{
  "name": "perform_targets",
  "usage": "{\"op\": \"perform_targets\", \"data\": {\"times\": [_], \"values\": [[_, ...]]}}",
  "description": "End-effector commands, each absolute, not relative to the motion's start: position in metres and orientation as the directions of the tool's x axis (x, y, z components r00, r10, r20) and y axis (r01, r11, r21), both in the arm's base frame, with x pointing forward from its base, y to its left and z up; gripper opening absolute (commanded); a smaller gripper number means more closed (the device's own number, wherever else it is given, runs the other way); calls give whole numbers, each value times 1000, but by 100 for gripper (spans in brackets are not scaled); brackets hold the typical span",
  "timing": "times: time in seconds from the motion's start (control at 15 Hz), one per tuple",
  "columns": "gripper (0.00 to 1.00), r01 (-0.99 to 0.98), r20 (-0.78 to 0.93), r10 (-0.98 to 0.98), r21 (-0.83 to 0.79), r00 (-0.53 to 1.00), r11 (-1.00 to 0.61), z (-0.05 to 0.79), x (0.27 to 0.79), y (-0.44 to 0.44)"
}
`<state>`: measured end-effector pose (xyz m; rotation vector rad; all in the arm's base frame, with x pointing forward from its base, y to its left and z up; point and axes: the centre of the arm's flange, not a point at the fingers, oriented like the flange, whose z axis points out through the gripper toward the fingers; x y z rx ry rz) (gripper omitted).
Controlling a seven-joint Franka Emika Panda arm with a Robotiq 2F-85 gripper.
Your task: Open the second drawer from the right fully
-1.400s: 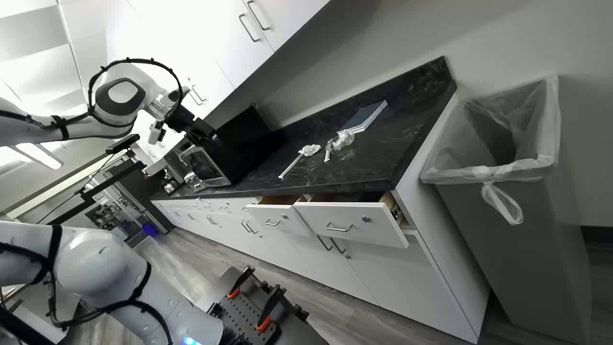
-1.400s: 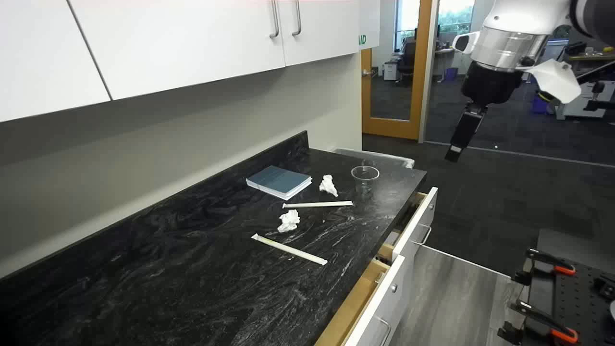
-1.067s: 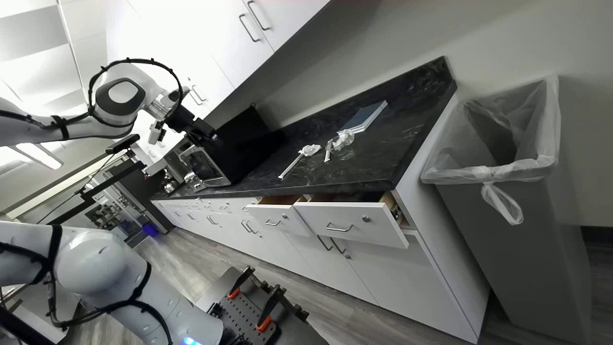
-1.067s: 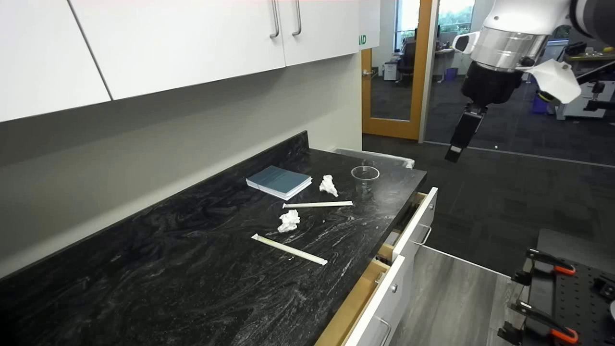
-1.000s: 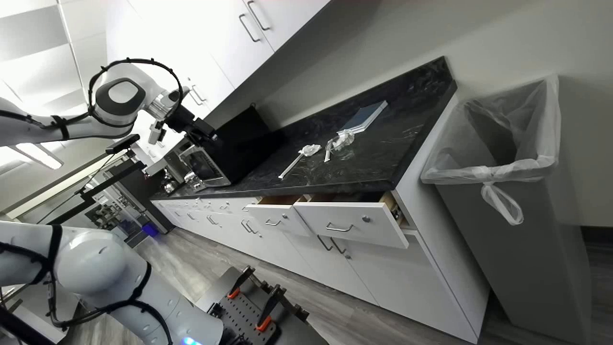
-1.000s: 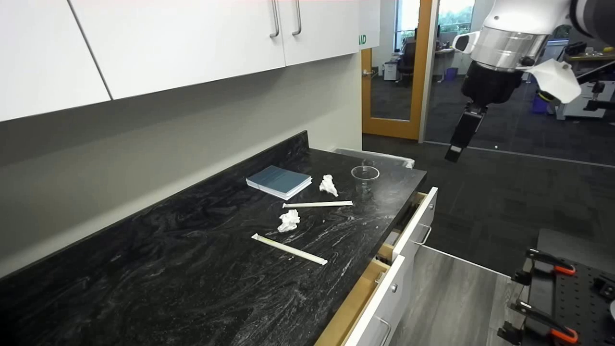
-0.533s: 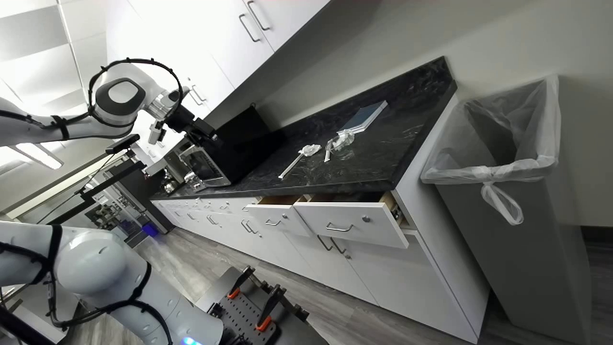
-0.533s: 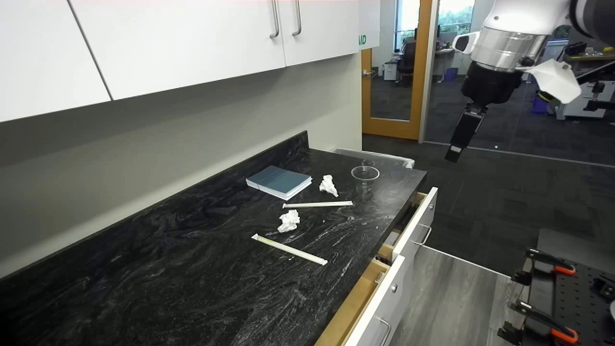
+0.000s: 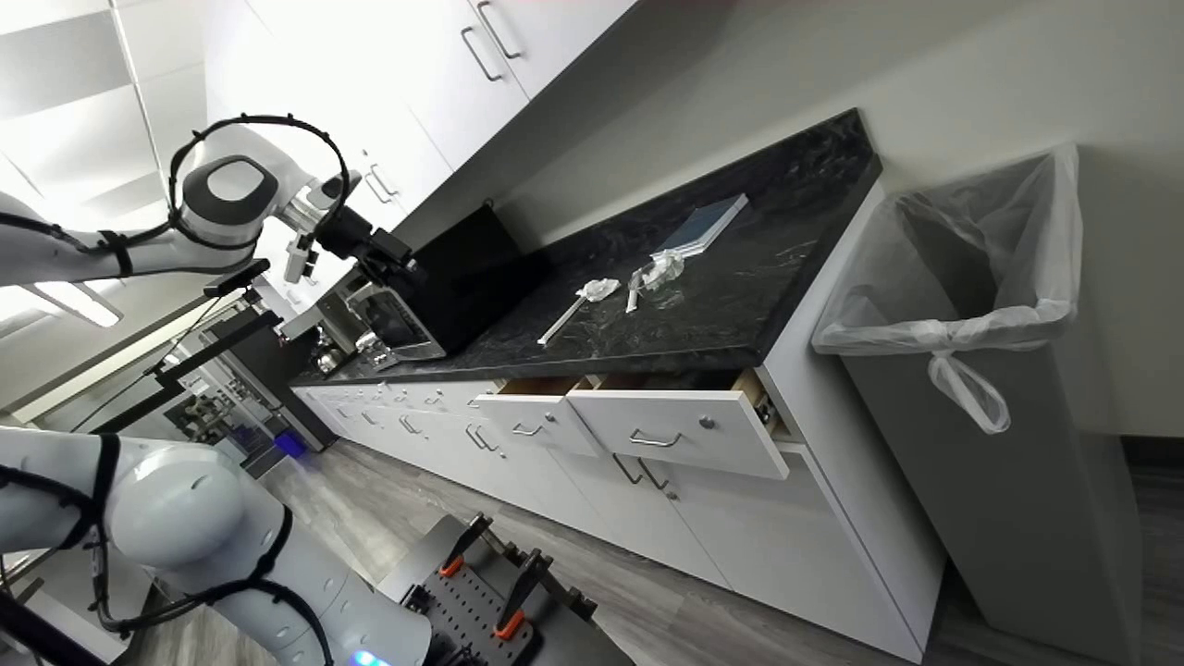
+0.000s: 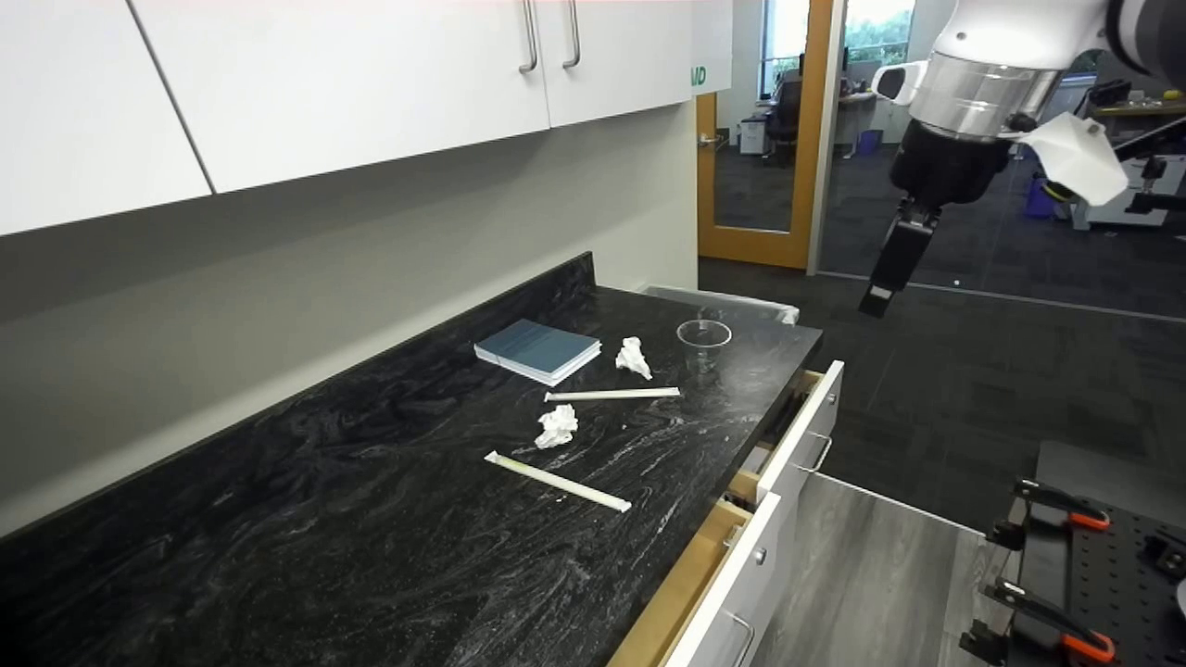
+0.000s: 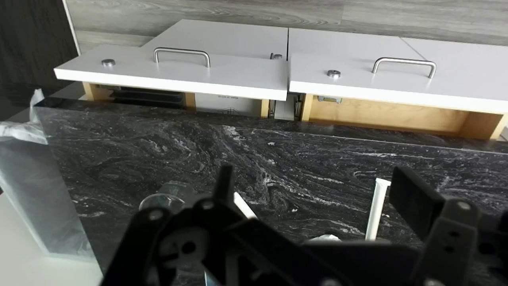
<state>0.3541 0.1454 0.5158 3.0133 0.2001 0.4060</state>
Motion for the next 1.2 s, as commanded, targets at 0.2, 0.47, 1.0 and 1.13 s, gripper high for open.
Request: {"op": "perform_targets", "data": {"times": [0.2, 0.47, 1.0, 1.13], "values": [[100, 187, 270, 281, 328, 921, -926, 473, 311, 276], [100, 220, 277, 352, 412, 894, -884, 436, 279, 318], [100, 212, 214, 390, 565, 895, -797, 406, 272, 338], [100, 220, 199, 443, 650, 874, -728, 373, 264, 358]]}}
